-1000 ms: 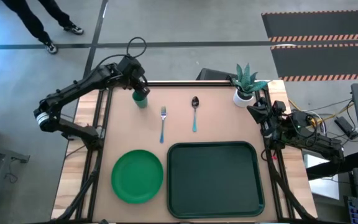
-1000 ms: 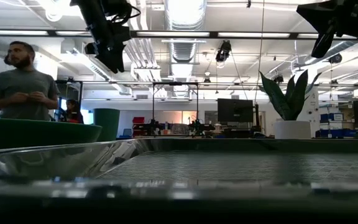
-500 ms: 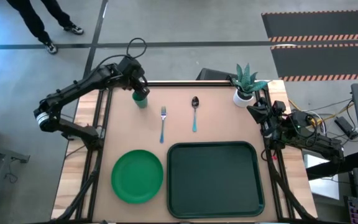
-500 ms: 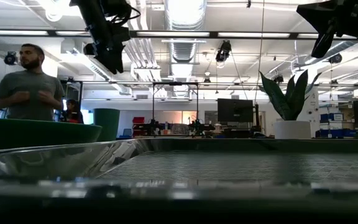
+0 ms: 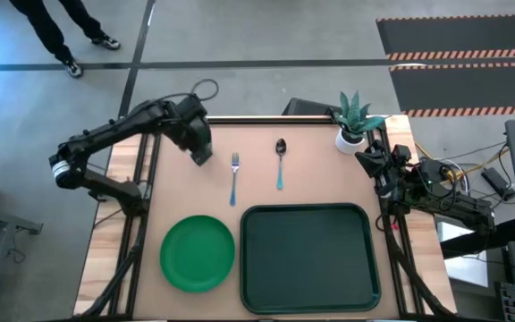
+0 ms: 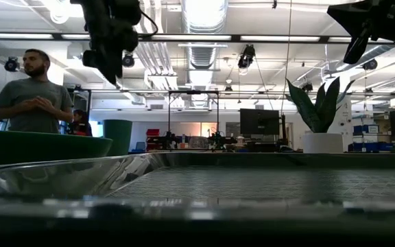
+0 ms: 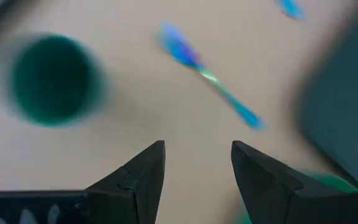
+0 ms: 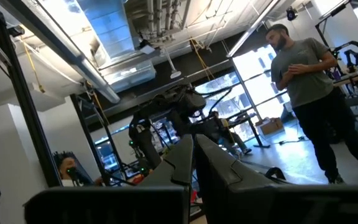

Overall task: Pick and place plate/cup/fork/spoon on tray
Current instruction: Put the green plate on the green tray

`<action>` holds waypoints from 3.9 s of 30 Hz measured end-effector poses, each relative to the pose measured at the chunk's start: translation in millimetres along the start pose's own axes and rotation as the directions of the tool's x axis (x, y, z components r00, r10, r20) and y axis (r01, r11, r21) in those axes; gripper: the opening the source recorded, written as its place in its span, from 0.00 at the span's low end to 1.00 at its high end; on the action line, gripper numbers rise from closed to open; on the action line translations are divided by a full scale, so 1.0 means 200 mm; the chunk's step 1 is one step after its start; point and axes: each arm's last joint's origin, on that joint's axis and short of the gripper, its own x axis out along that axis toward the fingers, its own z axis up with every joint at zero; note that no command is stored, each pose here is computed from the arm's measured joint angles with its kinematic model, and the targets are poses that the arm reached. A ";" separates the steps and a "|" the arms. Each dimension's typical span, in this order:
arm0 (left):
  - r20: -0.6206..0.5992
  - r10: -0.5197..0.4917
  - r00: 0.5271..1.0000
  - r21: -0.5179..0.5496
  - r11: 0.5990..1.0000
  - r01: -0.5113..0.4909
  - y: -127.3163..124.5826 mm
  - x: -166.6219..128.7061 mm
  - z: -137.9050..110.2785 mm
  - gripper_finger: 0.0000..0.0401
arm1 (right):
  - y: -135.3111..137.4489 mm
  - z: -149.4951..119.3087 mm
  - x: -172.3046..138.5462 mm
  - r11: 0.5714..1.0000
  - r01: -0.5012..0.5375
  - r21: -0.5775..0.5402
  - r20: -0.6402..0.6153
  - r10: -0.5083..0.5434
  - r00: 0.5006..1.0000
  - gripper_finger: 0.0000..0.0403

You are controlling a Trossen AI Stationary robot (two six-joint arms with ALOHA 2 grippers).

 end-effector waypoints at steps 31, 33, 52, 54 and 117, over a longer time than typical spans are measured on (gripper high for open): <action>-0.450 -0.091 0.889 -0.115 0.992 0.044 -0.35 0.58 -0.63 0.42 | 0.00 0.00 0.00 1.000 0.000 0.013 0.000 0.000 1.000 0.02; -0.428 -0.115 0.897 -0.103 0.992 0.078 -0.37 0.60 -0.63 0.42 | 0.00 0.00 0.00 1.000 0.000 0.013 0.000 0.000 1.000 0.02; -0.323 -0.080 0.943 -0.015 0.997 0.079 -0.42 0.56 -0.55 0.42 | 0.00 0.00 0.00 1.000 0.000 0.012 0.000 0.000 1.000 0.02; -0.323 -0.034 0.946 0.011 0.999 0.040 -0.41 0.56 -0.56 0.42 | 0.00 0.00 0.00 1.000 0.000 0.012 0.000 0.000 1.000 0.02; 0.068 -0.425 0.902 -0.061 0.901 0.429 -0.67 0.44 -0.26 0.00 | 0.00 0.00 0.00 0.999 0.031 0.018 0.016 -0.032 0.999 0.02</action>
